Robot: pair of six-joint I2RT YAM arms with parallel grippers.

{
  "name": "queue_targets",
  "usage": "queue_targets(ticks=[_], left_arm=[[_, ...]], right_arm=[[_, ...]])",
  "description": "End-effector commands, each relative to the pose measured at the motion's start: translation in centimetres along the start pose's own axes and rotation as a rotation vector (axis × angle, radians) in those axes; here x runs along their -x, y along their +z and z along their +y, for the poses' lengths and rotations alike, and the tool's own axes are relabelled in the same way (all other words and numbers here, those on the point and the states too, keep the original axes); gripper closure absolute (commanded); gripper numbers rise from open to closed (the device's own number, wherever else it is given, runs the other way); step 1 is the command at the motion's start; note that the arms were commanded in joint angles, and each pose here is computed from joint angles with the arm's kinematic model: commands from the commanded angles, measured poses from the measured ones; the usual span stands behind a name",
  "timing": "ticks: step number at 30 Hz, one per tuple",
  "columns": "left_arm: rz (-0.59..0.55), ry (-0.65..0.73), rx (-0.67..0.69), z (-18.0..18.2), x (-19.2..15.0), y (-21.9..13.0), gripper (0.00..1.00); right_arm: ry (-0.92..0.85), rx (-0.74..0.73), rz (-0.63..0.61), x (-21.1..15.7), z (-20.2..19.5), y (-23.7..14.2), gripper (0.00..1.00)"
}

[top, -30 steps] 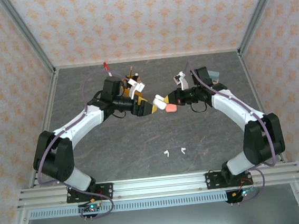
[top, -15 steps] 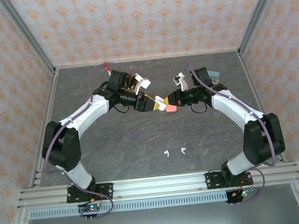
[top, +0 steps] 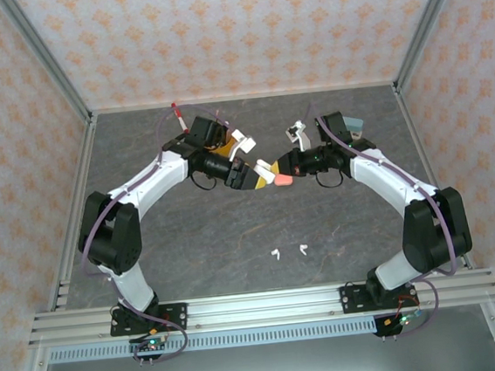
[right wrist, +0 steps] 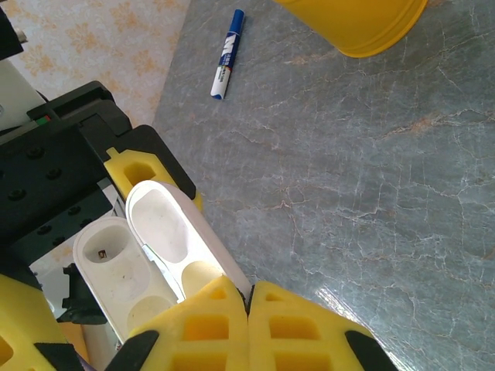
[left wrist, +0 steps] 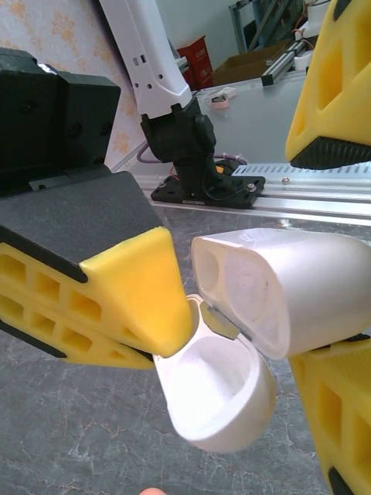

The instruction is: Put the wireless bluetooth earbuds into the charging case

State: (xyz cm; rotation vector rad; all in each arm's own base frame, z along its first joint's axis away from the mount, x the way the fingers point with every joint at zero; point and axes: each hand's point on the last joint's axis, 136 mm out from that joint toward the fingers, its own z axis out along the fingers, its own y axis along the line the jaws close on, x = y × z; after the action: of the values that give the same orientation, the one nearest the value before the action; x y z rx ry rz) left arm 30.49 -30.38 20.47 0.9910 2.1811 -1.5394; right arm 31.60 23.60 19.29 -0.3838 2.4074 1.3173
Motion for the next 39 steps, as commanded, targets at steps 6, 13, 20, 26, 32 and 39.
queue_targets(ticks=[6,13,20,26,32,39], left_arm=[[-0.002,0.026,-0.016,-0.9,1.0,0.1,0.45],[-0.017,0.025,-0.005,-0.5,1.5,0.2,0.50],[-0.031,0.024,0.008,-0.2,2.1,0.2,0.53],[-0.035,0.020,0.009,0.0,2.4,0.3,0.59],[-0.033,0.017,0.003,0.1,2.4,0.4,0.75],[-0.038,0.010,0.022,0.6,2.1,0.5,1.00]], right_arm=[[-0.016,0.017,0.017,-0.4,0.1,0.1,1.00],[-0.017,0.018,0.019,-0.5,0.1,0.1,1.00],[-0.013,0.021,0.025,-0.6,0.1,0.2,1.00],[-0.013,0.021,0.025,-0.5,0.1,0.2,1.00],[-0.011,0.010,0.023,-0.5,-0.1,0.2,1.00],[0.007,-0.050,-0.041,0.9,-0.4,-0.3,0.82]])
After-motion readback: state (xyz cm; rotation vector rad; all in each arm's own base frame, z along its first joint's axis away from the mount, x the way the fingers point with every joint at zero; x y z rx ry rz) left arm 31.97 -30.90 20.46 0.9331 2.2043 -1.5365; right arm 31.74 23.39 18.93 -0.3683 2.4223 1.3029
